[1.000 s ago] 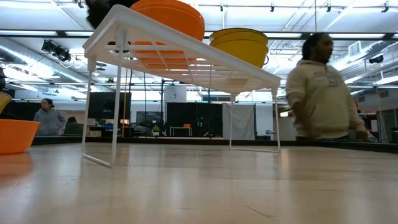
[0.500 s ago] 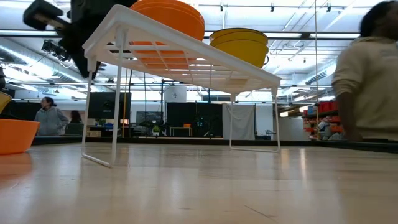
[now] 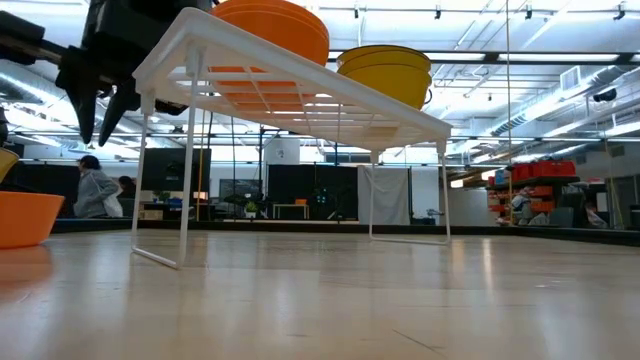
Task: Pick & Place Mini bowls
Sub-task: Stack the orange bowl on top of the orange bowl on the shelf
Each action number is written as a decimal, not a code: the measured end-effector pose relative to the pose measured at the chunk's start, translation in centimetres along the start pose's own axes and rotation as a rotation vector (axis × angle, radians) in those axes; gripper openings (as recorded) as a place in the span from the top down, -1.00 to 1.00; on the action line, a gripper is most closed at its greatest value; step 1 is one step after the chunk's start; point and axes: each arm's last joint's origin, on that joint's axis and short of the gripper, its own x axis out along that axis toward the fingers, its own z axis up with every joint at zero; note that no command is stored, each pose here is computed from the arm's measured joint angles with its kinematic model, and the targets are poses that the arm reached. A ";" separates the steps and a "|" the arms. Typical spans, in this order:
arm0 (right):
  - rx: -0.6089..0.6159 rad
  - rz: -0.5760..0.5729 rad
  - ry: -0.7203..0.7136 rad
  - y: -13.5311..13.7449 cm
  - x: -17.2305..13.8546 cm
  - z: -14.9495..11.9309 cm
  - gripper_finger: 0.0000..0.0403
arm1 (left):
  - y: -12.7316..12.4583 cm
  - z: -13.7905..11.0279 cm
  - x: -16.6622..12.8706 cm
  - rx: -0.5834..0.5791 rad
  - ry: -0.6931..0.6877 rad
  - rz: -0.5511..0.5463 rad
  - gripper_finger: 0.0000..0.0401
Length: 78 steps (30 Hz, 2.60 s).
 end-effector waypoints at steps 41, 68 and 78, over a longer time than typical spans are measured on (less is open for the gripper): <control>0.000 0.000 0.000 0.0 0.0 0.0 0.84 | -1.3 -2.3 5.2 0.060 0.134 0.004 -0.01; 0.000 0.000 -0.001 0.0 0.0 0.0 0.84 | -1.5 -2.9 6.2 0.019 0.122 -0.012 0.51; 0.000 0.000 0.000 0.0 0.0 0.0 0.84 | -1.5 -2.9 6.2 -0.001 0.120 -0.014 0.75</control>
